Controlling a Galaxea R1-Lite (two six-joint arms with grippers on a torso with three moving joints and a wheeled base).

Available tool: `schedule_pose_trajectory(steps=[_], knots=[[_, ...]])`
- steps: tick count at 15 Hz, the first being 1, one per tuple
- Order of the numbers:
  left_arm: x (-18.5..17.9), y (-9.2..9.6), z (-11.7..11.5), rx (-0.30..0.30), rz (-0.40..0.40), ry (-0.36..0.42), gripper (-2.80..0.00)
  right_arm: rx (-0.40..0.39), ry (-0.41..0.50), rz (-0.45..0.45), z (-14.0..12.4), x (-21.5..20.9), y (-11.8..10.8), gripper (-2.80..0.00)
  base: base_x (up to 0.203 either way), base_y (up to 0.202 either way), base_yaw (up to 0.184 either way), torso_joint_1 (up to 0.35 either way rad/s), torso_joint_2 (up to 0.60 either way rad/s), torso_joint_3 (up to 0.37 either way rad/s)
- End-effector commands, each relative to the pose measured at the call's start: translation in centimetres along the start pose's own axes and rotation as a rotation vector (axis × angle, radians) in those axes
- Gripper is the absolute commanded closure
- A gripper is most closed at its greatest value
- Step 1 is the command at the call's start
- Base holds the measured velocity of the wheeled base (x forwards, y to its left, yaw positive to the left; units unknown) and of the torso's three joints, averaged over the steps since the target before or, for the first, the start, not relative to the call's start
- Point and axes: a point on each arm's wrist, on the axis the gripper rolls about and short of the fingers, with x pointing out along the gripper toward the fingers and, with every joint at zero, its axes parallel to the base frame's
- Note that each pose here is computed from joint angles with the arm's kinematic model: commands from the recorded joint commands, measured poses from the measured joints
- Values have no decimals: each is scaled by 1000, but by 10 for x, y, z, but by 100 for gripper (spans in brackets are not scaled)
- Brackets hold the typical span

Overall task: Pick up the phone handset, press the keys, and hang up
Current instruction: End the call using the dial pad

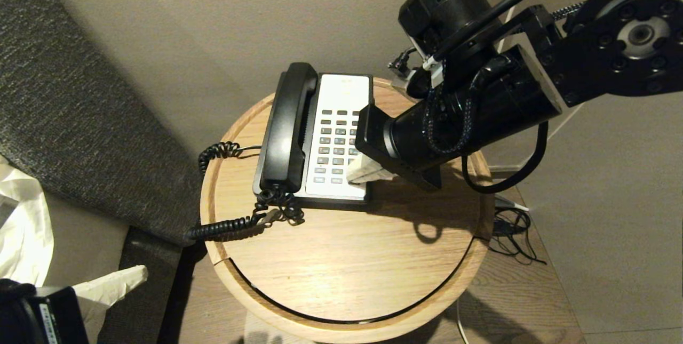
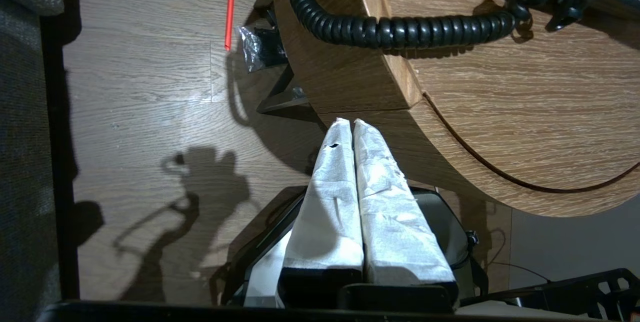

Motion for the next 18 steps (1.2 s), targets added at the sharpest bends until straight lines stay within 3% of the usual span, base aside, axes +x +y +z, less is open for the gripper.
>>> schedule_pose_trajectory(steps=[1, 15, 18], knots=[[1, 0, -1, -2, 4, 4, 0, 7, 8, -12, 0, 4, -2, 0, 0, 0, 0, 0, 0, 0], [2, 1, -3, 0, 8, 15, 0, 12, -8, -17, -1, -5, -2, 0, 0, 0, 0, 0, 0, 0], [-2, 1, 0, -6, 4, -9, 0, 6, -53, 40, -3, -41, 4, 0, 0, 0, 0, 0, 0, 0]])
